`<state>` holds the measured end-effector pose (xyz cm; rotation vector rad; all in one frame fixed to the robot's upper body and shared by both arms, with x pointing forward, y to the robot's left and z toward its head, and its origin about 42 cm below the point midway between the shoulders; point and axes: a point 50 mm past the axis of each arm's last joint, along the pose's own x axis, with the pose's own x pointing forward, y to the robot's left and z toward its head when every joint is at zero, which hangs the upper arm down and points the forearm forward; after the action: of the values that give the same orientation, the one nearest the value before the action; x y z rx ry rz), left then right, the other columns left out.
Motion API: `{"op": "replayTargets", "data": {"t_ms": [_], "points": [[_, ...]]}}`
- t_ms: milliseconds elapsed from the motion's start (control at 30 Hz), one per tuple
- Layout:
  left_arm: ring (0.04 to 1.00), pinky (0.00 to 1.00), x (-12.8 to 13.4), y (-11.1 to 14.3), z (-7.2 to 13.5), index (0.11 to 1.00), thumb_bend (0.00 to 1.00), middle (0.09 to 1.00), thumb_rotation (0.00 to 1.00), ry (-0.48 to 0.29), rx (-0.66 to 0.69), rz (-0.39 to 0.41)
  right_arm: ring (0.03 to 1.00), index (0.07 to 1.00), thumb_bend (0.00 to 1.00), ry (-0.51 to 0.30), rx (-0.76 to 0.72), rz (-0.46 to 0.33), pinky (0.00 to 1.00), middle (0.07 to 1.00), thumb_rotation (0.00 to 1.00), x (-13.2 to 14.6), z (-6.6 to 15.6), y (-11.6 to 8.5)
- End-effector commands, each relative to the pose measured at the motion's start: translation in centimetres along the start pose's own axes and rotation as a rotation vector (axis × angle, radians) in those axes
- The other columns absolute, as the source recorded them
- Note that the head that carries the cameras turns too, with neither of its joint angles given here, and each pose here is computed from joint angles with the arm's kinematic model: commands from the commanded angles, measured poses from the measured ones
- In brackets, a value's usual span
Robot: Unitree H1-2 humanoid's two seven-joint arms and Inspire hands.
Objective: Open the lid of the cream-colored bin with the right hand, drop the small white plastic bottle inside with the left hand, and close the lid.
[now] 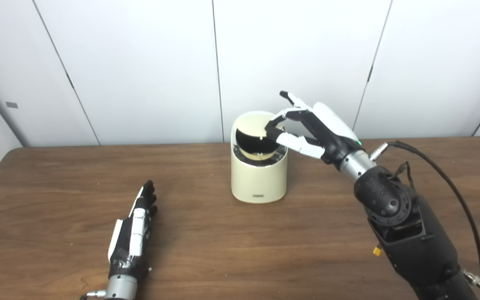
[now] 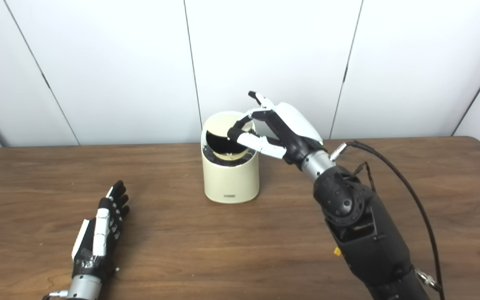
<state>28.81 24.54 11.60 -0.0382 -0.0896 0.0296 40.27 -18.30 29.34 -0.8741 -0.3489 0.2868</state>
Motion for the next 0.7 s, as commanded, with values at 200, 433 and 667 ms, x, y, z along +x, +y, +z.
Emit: {"op": "replayTargets", "data": {"t_ms": [200, 433, 667], "points": [[1.0, 1.0, -0.5, -0.8, -0.9, 1.0, 0.63, 1.0, 1.0, 0.032, -0.004, -0.002, 1.0, 0.628, 0.6, -0.058, -0.032, -0.02, 1.0, 1.0, 1.0, 0.1, 1.0, -1.1], [1.0, 1.0, -0.6, -0.9, -0.9, 1.0, 0.62, 1.0, 1.0, 0.035, -0.008, 0.006, 1.0, 0.643, 0.58, -0.05, -0.049, 0.015, 1.0, 1.0, 1.0, 0.0, 0.9, -0.2], [1.0, 1.0, -0.5, -1.0, -0.9, 1.0, 0.63, 1.0, 1.0, 0.035, 0.002, 0.008, 1.0, 0.678, 0.55, -0.056, -0.068, 0.047, 1.0, 1.0, 1.0, -0.3, 1.1, 0.4]]}}
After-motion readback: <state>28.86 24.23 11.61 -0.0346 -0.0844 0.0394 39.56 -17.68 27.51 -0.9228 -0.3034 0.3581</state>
